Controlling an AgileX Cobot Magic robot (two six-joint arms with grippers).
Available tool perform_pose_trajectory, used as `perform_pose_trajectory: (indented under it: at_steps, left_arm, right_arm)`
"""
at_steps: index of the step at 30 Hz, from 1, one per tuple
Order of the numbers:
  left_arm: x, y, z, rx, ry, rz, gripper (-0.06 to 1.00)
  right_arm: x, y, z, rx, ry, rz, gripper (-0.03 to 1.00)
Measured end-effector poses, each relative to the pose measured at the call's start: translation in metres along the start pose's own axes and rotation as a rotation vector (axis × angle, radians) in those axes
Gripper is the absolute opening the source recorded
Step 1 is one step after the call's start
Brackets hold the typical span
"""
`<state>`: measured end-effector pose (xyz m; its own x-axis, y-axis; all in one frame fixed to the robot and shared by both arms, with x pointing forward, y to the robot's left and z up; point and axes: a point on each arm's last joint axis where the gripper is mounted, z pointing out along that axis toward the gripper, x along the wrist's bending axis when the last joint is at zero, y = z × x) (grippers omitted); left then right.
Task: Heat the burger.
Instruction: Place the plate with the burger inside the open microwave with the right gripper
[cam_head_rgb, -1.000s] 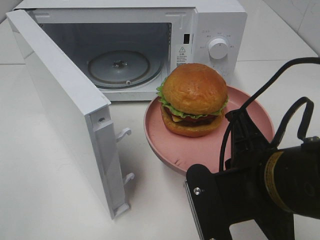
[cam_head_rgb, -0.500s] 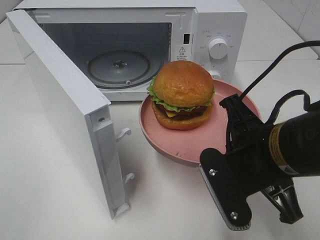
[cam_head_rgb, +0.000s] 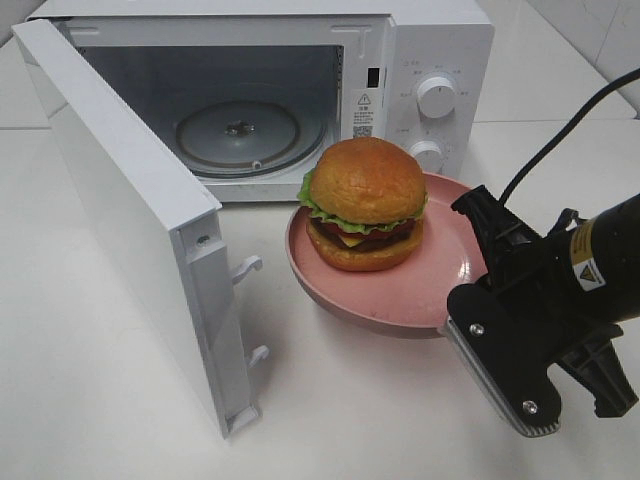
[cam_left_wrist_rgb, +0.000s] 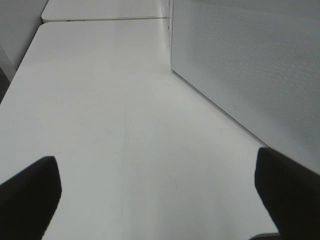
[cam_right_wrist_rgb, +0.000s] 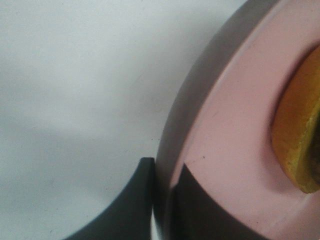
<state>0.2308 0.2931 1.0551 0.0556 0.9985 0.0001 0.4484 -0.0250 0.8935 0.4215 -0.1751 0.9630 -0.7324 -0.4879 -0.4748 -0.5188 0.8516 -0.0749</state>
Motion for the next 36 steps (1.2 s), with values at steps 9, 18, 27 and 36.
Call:
perform_pose_trajectory:
  at_steps: [9, 18, 27, 36]
  left_arm:
    - [0.0, 0.0, 0.0, 0.0, 0.0, 0.0, 0.97]
    - [0.0, 0.0, 0.0, 0.0, 0.0, 0.0, 0.97]
    - [0.0, 0.0, 0.0, 0.0, 0.0, 0.0, 0.97]
    - [0.0, 0.0, 0.0, 0.0, 0.0, 0.0, 0.97]
  right_arm:
    - [-0.011, -0.011, -0.004, -0.05, -0.007, -0.01, 0.08]
    - [-0.021, -0.016, -0.008, -0.069, -0.032, -0.018, 0.08]
    - [-0.022, -0.017, -0.008, -0.066, -0.022, -0.036, 0.08]
    - [-0.042, -0.009, 0.0, -0.083, -0.008, -0.07, 0.08]
